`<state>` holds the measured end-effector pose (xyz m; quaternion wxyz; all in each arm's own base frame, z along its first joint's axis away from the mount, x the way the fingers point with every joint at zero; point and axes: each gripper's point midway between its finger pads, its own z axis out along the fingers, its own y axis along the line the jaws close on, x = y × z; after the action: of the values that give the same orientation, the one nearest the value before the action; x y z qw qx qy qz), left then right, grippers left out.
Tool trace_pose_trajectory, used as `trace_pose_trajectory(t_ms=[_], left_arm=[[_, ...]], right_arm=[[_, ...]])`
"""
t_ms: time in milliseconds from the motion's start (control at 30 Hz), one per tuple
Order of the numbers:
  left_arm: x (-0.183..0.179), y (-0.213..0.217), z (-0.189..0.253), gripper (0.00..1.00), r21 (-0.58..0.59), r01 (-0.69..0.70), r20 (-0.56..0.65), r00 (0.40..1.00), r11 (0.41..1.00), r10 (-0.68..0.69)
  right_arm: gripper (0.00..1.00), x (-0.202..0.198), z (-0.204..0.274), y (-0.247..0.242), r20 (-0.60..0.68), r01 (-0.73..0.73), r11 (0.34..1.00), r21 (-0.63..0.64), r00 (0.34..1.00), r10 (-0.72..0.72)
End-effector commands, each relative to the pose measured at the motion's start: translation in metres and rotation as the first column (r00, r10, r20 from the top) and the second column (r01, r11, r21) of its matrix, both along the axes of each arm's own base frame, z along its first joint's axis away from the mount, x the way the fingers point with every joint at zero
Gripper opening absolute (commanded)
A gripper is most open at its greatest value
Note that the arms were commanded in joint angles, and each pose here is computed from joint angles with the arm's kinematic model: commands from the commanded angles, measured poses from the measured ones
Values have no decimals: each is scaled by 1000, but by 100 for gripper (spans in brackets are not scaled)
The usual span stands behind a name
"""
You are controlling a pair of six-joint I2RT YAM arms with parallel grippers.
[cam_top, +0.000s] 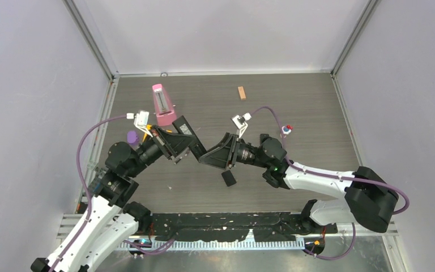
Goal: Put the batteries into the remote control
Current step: Adjust the remote control, then pick up the battery from the center of the board.
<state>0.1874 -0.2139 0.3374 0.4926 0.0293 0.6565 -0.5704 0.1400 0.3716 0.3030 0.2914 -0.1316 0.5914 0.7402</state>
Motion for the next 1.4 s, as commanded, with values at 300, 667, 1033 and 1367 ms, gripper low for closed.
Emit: trace_pose_trajectory(t_ms=[300,667,1033,1367], left_arm=[[44,152,-47,0,516,-661,184,707,545,683],[15,216,-43,0,523,-785,243,509,331,826],[6,218,-47,0,516,-785,236,516,344,824],[2,223,-51,0,513,-792,227,496,330,838]], right_arm=[[78,89,-88,6,107,375,714,-591,914,-392],[68,122,-190,62,123,376,298,-877,778,-616],[56,119,-245,101,91,323,200,-925,699,-709],[56,122,-265,111,109,305,128,-944,653,-750]])
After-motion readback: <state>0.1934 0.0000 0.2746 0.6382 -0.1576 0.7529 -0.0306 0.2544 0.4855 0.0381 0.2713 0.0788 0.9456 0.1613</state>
